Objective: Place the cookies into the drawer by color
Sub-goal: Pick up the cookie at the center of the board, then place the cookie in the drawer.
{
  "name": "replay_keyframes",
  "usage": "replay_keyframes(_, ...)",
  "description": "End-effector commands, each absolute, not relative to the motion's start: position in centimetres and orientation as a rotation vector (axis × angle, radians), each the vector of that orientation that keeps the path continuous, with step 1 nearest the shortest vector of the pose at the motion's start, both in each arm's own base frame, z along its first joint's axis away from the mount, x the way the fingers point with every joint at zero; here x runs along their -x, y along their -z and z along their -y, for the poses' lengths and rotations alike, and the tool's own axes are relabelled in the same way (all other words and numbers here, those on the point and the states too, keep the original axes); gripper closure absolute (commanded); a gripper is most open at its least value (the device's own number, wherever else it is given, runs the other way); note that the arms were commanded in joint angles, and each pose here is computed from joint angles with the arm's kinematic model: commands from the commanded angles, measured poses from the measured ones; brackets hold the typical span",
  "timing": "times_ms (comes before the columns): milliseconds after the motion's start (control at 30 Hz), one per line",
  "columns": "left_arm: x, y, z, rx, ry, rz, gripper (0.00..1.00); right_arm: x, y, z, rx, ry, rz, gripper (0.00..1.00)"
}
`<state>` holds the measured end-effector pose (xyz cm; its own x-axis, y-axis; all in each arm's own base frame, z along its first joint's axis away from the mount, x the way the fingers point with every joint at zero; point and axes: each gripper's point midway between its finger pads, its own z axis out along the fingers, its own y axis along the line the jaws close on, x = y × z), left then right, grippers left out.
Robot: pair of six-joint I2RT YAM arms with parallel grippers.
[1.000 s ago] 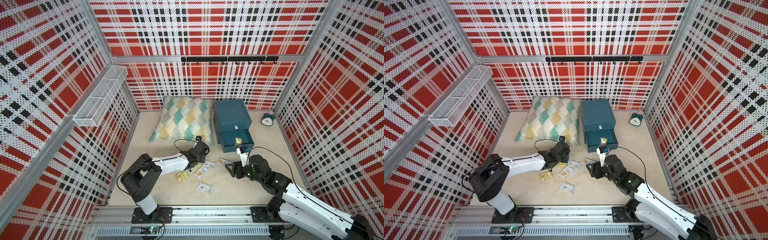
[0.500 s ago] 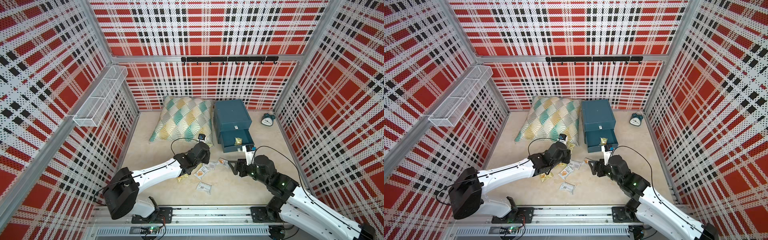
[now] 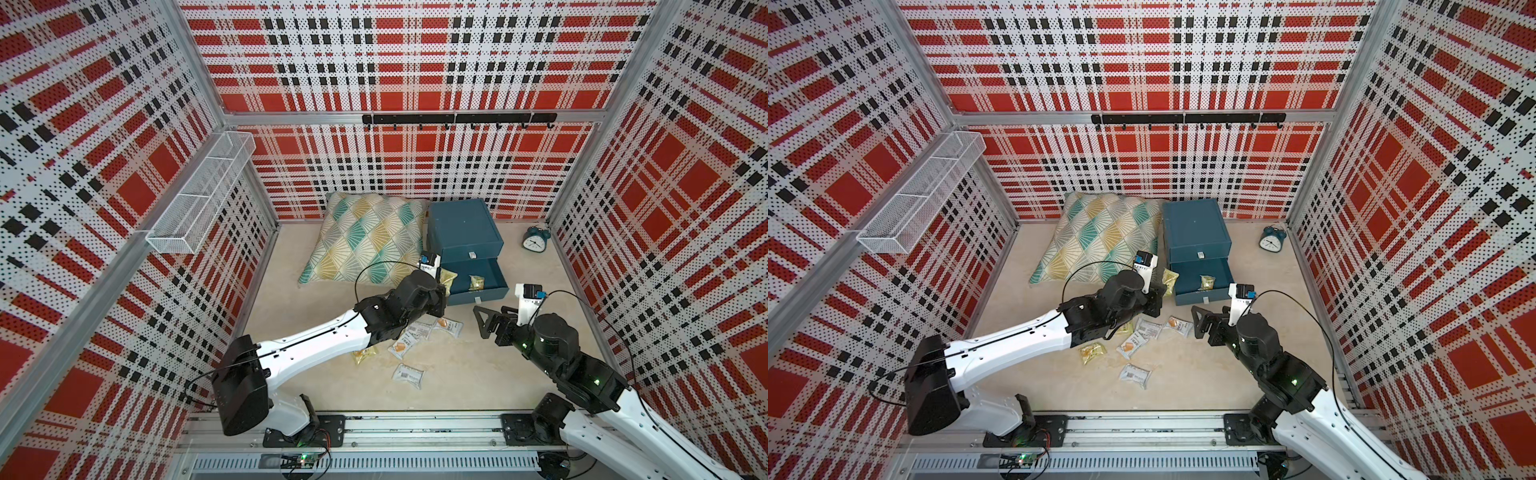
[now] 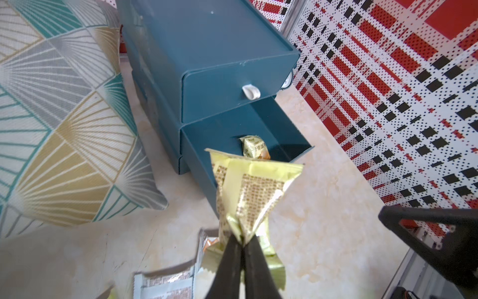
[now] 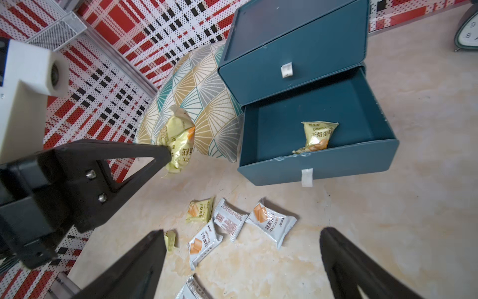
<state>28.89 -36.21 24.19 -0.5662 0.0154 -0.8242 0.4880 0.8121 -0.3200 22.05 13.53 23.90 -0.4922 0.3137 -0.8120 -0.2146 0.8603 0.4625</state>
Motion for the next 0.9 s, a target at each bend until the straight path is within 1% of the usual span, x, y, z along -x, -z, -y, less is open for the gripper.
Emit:
replay_keyframes(0,-29.6,-24.2,38.3,-0.418,0.682,-2.084,0.91,-22.0,-24.5,-12.4,-0.146,-0.616,-1.97,0.0)
replay_keyframes(200,-31.6,-23.2,40.8,-0.438,0.702,-2.1,0.9,-21.5,-24.7,-13.1,-0.12,-0.684,-1.952,0.0)
replay_keyframes(367,-33.2,-22.1,41.8,-0.447,0.721,-2.12,0.9,-21.3,-24.2,-13.1,-0.12,-0.693,-1.952,0.0)
replay_keyframes(433,-33.8,-21.4,41.8,-0.441,0.723,-2.136,0.87,-21.3,-23.9,-13.1,-0.124,-0.691,-1.96,0.0)
replay_keyframes(467,-34.0,-21.2,41.7,-0.435,0.728,-2.144,0.82,-21.3,-23.7,-13.1,-0.126,-0.689,-1.966,0.0)
replay_keyframes(567,-34.1,-21.0,41.3,-0.423,0.74,-2.154,0.56,-21.3,-23.3,-13.2,-0.126,-0.688,-1.982,0.0)
replay_keyframes(600,-34.0,-21.2,41.1,-0.422,0.745,-2.151,0.5,-21.3,-23.2,-13.2,-0.127,-0.688,-1.986,0.0)
replay_keyframes(700,-33.4,-22.1,40.5,-0.411,0.758,-2.135,0.4,-21.4,-22.8,-13.5,-0.115,-0.694,-1.998,0.0)
replay_keyframes(867,-31.9,-23.8,38.2,-0.376,0.784,-2.099,0.3,-21.7,-22.0,-14.2,-0.102,-0.691,-2.032,0.0)
